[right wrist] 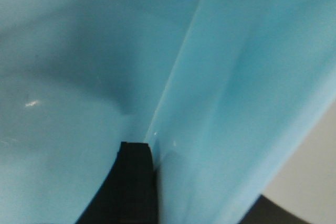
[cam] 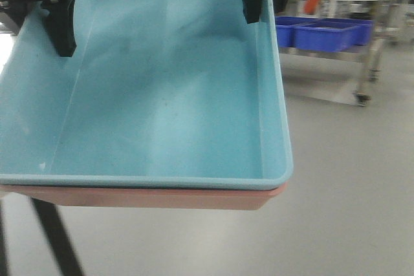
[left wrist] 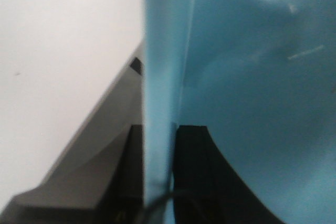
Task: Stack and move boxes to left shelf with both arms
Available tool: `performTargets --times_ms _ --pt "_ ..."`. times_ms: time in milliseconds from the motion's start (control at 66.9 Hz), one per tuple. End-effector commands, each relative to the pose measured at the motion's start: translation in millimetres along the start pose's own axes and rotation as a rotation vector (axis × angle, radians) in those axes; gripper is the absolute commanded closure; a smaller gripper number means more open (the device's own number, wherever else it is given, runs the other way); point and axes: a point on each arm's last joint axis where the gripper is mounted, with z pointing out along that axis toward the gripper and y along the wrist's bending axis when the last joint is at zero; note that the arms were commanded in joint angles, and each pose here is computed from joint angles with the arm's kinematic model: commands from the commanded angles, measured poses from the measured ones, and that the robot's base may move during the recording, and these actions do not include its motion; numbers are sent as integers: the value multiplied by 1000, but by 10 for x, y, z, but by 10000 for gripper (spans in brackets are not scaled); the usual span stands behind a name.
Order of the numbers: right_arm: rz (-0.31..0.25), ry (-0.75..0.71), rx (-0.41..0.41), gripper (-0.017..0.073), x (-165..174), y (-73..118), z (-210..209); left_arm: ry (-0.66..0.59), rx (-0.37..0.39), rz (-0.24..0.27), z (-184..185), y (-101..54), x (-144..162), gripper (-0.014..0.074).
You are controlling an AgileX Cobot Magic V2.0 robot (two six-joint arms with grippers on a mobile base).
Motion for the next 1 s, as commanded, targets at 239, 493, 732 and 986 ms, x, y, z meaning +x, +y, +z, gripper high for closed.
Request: performTargets --times_ms 239,493,732,986 --pt "35 -205 -240 505 -188 209 -396 -245 270 -61 -390 -303 -229 603" --pt "35 -205 -240 505 -188 209 -396 -245 270 -61 -390 -303 -229 603" --pt "35 -205 -240 505 -188 209 -396 -245 270 -61 -390 -303 -229 603" --pt "35 -205 -240 505 -188 209 -396 -245 270 -61 -390 -303 -229 603"
